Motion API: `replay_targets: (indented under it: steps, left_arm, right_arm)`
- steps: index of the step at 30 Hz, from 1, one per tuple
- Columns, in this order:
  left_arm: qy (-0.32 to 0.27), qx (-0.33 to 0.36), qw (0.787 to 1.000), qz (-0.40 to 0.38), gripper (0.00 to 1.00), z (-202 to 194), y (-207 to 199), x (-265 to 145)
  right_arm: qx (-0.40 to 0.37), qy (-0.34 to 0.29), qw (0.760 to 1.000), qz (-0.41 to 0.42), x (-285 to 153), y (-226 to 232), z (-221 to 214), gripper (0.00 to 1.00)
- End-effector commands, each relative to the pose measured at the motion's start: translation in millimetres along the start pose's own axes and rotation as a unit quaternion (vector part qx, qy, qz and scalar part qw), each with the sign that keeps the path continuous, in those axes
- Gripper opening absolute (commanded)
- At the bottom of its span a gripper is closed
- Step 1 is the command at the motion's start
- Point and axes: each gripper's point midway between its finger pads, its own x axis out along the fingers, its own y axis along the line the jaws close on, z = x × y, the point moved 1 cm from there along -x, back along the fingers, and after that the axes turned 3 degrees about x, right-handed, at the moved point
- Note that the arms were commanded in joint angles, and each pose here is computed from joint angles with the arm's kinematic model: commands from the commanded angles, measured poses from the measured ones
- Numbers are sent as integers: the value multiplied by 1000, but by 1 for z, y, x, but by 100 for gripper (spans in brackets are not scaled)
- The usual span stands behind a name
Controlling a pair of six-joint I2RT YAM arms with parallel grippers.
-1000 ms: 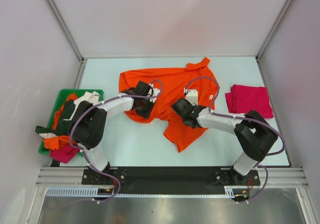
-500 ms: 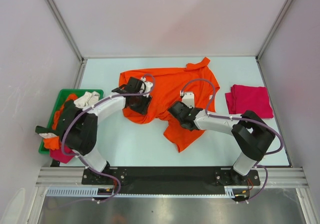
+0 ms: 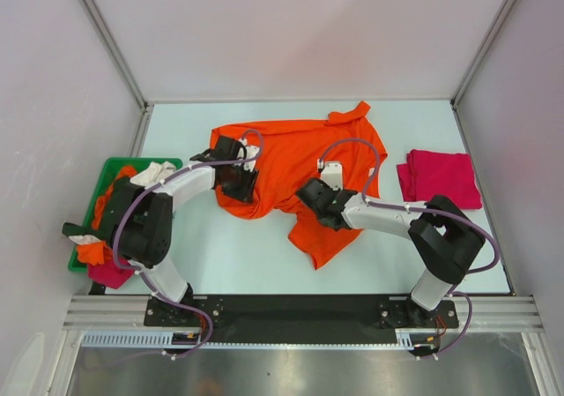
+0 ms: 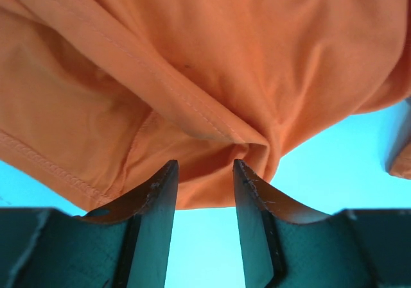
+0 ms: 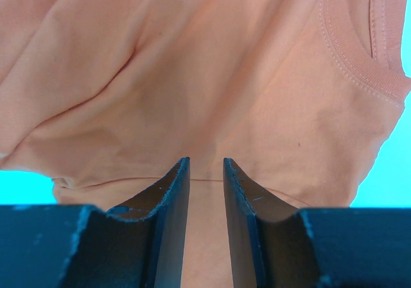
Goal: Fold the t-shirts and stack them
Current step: Flatten out the tshirt
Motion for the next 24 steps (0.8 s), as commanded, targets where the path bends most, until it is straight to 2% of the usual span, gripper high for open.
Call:
replay_targets:
  steps: [1, 18, 22, 24]
  left_arm:
    - [-5, 10, 999, -36, 45, 1, -12, -2]
    - [49, 4, 997, -65, 46, -19, -17, 19]
    - [45, 6, 997, -61, 41, -17, -16, 16]
    - [44, 5, 997, -62, 35, -18, -17, 14]
  right_arm:
    - [21, -19, 1000, -9, -1, 4, 11, 33]
    - [20, -22, 999, -16, 1, 3, 13, 33]
    - [18, -22, 999, -18, 2, 1, 13, 33]
    - [19, -23, 999, -17, 2, 2, 14, 33]
